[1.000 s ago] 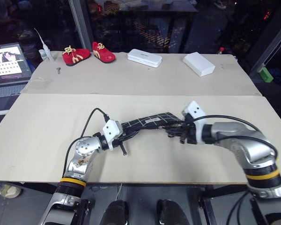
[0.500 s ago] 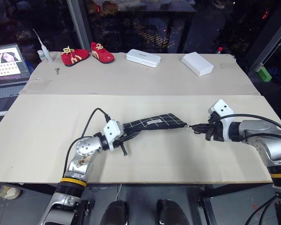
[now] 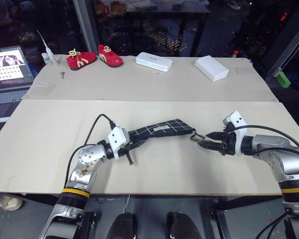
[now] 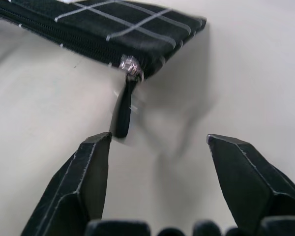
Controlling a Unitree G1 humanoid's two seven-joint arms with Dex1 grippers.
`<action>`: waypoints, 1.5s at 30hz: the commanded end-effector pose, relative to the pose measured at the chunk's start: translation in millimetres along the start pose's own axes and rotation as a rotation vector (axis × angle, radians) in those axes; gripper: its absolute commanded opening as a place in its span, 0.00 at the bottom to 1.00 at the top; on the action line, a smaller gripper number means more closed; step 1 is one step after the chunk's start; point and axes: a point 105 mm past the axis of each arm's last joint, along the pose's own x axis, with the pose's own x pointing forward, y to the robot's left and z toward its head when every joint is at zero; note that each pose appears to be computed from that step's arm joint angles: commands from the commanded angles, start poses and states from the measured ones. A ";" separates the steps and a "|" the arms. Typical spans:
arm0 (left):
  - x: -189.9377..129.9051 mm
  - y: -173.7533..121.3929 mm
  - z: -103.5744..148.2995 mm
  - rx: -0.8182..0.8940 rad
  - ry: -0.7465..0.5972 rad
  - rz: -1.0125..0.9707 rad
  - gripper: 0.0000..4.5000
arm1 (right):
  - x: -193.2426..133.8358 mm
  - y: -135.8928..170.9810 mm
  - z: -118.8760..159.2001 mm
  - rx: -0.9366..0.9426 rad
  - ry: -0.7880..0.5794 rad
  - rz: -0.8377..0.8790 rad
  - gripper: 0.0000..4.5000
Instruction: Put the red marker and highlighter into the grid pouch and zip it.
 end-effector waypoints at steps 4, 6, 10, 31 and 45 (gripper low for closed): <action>16.2 -3.3 16.4 0.114 -0.048 -0.144 0.00 | -50.6 6.5 9.5 -0.089 -0.067 0.010 0.73; 20.4 -3.3 17.2 0.147 -0.056 -0.180 0.00 | -59.7 9.8 7.9 -0.114 -0.079 0.005 0.73; 27.1 -2.1 9.9 0.203 -0.043 -0.237 0.00 | -67.2 13.2 0.8 -0.101 -0.095 -0.035 0.73; 2.1 14.3 50.1 -0.263 -0.167 -0.115 0.95 | -68.5 4.4 -8.4 -0.079 -0.072 -0.114 0.74; -135.6 74.6 -7.5 -0.602 0.023 0.673 0.95 | -63.2 -36.6 -14.7 0.102 -0.236 -0.226 0.74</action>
